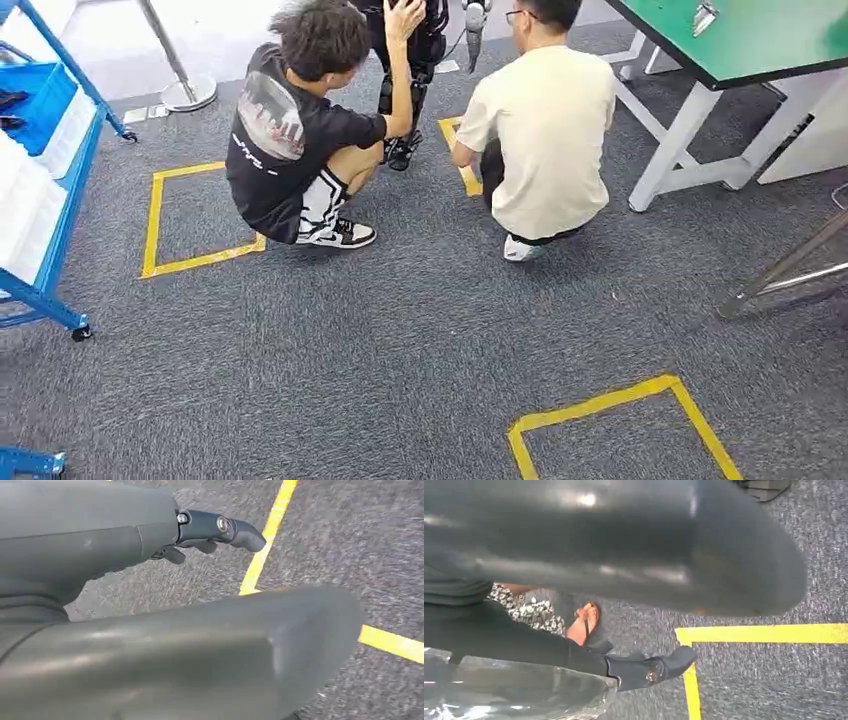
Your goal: Take the parts from the cabinet and place them on the table.
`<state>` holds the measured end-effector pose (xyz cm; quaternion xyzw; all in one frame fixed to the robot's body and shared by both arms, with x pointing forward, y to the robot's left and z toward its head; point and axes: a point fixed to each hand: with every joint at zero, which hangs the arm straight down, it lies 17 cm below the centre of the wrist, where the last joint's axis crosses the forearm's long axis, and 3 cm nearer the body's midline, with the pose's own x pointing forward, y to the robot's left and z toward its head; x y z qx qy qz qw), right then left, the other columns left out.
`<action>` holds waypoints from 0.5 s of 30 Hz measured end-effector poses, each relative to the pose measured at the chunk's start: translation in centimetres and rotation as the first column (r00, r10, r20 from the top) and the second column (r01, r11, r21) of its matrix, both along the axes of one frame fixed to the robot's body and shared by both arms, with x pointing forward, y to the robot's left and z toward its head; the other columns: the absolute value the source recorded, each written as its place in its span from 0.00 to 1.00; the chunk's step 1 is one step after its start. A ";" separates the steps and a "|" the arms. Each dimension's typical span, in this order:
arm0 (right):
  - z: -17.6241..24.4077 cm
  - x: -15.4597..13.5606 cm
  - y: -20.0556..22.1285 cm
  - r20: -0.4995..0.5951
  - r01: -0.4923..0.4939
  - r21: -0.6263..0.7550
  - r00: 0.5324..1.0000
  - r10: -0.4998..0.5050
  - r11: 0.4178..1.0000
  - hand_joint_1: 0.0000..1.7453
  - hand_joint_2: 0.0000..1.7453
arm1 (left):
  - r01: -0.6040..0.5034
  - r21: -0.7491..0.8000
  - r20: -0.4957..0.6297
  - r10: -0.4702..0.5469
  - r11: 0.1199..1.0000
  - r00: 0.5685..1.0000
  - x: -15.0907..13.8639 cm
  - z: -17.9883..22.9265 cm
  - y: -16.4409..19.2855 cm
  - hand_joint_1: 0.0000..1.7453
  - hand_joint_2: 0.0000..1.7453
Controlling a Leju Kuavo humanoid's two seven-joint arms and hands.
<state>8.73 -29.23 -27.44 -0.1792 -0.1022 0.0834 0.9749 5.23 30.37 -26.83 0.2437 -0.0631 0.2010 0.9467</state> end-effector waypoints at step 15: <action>0.0 0.1 0.0 0.001 0.010 -0.003 1.000 -0.010 1.000 0.00 0.00 | 0.020 0.003 0.009 -0.021 1.000 1.000 0.5 0.0 0.1 0.00 0.00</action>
